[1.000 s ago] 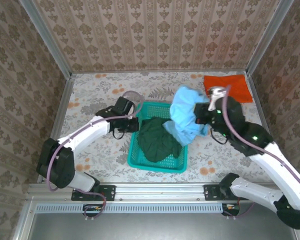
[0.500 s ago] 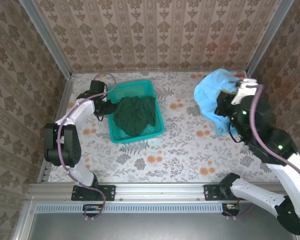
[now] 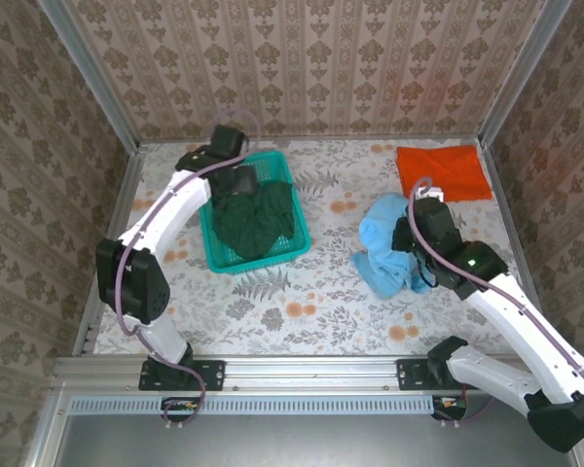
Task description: Fold and stack the t-shirts
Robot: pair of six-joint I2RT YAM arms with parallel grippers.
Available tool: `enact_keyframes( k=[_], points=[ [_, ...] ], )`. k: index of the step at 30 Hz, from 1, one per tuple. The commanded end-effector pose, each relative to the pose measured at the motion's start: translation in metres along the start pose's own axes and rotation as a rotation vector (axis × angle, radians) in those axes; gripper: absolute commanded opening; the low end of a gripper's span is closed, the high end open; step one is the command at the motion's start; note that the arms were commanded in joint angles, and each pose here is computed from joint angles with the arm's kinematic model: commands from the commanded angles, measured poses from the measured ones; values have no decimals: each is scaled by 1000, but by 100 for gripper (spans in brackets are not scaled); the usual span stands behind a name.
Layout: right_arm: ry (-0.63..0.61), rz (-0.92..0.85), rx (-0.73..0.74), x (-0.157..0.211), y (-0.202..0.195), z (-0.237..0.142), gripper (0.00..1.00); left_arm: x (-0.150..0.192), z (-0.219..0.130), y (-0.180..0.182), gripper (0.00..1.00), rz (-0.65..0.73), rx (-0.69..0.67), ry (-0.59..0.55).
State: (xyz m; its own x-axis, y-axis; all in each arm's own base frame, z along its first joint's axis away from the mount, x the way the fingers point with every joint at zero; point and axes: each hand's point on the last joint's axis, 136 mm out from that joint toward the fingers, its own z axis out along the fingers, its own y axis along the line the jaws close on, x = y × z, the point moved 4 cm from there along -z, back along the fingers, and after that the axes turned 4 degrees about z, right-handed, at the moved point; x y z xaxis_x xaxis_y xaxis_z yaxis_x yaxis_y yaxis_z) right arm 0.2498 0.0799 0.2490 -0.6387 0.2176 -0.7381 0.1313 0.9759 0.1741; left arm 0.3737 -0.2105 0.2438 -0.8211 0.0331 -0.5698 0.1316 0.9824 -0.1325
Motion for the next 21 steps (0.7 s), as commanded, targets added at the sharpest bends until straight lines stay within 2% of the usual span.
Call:
enact_keyframes(
  k=[1,6,11,16,18,21],
  points=[
    [-3,60,-77,4,12,14,0,29,13,-37,71,19,6,108],
    [30,75,-104,18,16,31,0,59,43,-74,67,63,-11,210],
    [42,79,-129,26,19,36,0,78,64,-83,62,61,-47,260],
    [44,81,-146,29,21,39,0,85,74,-87,41,75,-19,294],
    [47,81,-155,30,21,40,0,87,73,-80,23,121,-35,303],
    [50,82,-167,32,22,40,0,85,69,-52,6,205,-106,309]
  ],
)
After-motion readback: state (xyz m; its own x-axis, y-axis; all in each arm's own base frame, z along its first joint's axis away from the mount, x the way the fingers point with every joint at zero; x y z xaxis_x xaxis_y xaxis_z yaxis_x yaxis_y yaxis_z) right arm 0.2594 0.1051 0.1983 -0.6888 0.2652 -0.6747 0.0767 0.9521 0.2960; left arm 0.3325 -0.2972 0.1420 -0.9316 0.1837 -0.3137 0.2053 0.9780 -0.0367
